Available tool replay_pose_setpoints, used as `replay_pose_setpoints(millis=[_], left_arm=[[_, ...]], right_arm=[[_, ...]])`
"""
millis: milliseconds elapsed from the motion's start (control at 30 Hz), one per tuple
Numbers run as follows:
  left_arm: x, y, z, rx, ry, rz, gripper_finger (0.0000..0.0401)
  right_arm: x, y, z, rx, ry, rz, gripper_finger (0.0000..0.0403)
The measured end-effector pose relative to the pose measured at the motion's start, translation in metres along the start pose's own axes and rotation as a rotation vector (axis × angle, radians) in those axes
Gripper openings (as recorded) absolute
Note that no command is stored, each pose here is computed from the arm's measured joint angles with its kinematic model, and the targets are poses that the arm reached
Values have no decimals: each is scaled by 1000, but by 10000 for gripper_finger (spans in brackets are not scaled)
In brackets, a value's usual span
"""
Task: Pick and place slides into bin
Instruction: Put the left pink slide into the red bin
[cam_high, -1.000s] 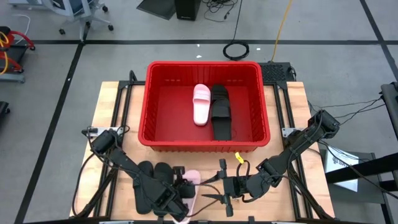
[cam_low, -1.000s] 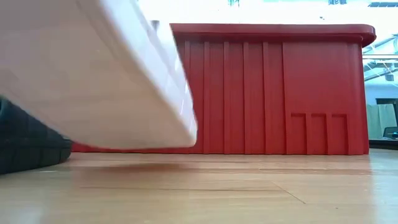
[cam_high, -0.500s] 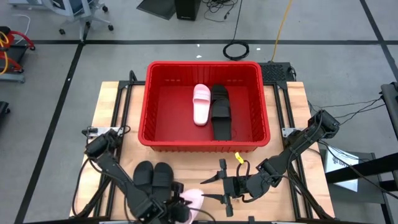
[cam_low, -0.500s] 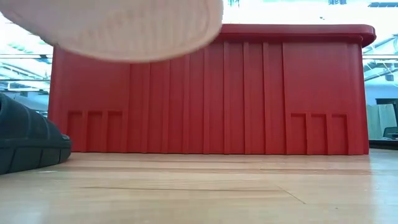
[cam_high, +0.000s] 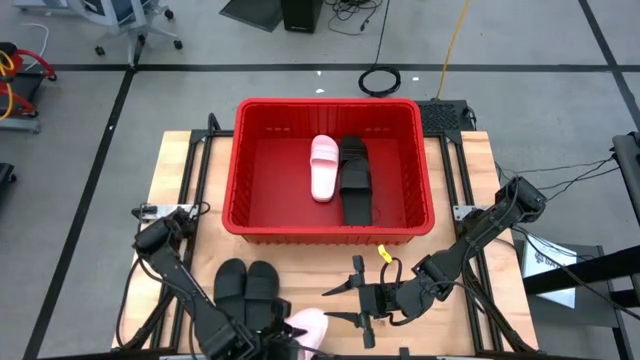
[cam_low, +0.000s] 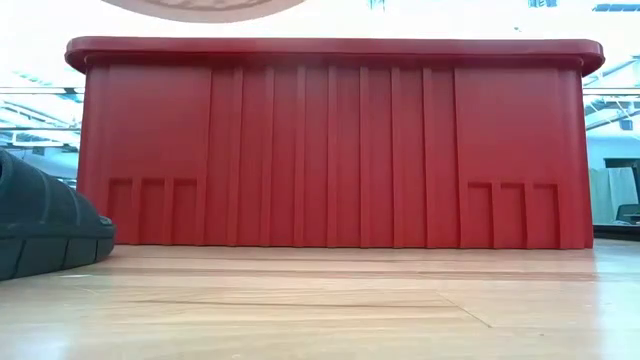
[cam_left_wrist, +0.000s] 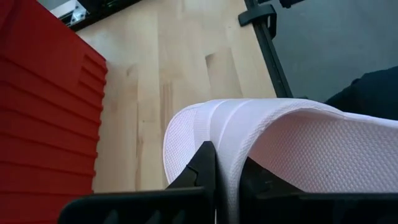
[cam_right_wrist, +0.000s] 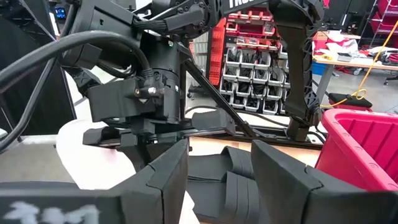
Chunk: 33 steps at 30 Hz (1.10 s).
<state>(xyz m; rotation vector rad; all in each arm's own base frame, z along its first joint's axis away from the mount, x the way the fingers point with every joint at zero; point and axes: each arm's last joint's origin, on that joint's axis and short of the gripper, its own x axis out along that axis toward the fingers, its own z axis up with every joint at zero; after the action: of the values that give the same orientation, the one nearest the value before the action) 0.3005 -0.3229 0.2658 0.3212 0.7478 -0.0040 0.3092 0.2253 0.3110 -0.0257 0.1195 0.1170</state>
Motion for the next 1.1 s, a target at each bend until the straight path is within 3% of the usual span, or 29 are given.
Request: replay_pose_setpoints(millis=[567, 1100], left_arm=[[-21, -2, 0, 14, -38, 0, 5], [-23, -4, -1, 28, -40, 6, 2]], right_arm=[[0, 0, 3, -2, -26, 1, 165], [0, 0, 3, 1, -32, 1, 164]])
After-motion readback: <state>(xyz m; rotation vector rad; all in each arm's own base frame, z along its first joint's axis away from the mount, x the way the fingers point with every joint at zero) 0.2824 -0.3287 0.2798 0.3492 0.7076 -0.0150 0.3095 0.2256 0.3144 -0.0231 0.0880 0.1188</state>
